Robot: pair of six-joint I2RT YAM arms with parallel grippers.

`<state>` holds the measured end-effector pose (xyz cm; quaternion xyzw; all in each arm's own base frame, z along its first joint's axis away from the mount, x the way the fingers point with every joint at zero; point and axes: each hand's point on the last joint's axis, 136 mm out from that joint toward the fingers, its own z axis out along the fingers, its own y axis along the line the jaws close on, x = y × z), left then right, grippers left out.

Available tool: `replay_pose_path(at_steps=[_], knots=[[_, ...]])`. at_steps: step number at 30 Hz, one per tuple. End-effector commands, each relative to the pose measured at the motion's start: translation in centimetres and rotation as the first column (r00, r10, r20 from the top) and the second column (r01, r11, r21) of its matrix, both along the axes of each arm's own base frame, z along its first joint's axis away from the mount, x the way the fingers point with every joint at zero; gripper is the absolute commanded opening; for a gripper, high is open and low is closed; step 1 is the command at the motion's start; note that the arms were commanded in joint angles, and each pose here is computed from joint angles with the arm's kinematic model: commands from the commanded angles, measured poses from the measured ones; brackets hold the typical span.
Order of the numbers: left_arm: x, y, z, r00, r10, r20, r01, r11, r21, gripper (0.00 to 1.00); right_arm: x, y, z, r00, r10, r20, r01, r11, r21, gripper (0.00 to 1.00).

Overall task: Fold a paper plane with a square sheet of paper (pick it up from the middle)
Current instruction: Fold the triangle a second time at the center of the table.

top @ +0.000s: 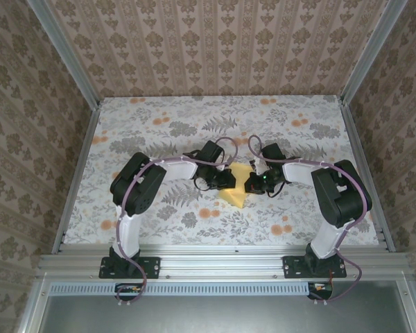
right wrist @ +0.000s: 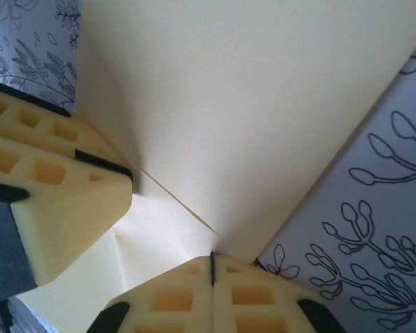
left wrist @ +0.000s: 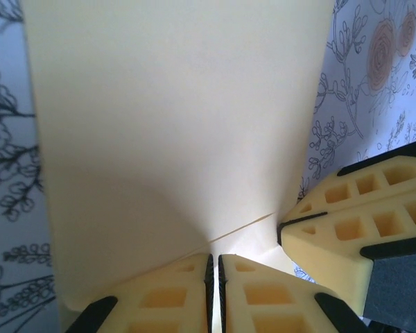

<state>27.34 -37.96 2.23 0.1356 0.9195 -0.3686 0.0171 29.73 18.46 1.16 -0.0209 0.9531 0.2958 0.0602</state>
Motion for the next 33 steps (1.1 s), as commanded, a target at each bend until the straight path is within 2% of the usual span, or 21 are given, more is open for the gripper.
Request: replay_pose_path(at_steps=[1, 6, 12, 18, 25, 33], knots=[[0.4, 1.3, -2.1, 1.0, 0.004, -0.011, -0.003, 0.998, 0.068, 0.14, -1.6, -2.1, -1.8, 0.998, -0.013, -0.061, 0.005, 0.991, -0.131, 0.06], [0.0, 1.7, -3.2, 1.0, 0.005, -0.028, -0.002, 0.996, 0.09, 0.14, -0.6, -1.4, 0.0, 1.0, -0.017, -0.022, 0.016, 0.996, -0.086, 0.07], [-0.3, 2.2, -4.5, 0.999, -0.005, -0.036, 0.009, 0.993, 0.121, 0.13, 0.3, -0.4, 3.6, 0.998, -0.041, 0.046, 0.041, 0.999, -0.012, 0.15], [-0.4, 2.6, -5.2, 0.999, -0.013, -0.042, 0.019, 0.989, 0.144, 0.14, -0.6, 2.6, 6.2, 0.997, -0.046, 0.061, 0.038, 0.99, 0.133, 0.15], [-0.5, 2.8, -5.6, 0.999, -0.016, -0.045, 0.023, 0.988, 0.153, 0.13, -3.1, 5.2, 4.1, 1.0, -0.008, 0.002, 0.008, 0.988, 0.156, 0.13], [-0.8, 3.0, -5.9, 0.999, -0.016, -0.05, 0.024, 0.987, 0.159, 0.13, -4.3, 4.4, 1.1, 0.999, -0.004, -0.039, 0.007, 0.996, 0.088, 0.12]])
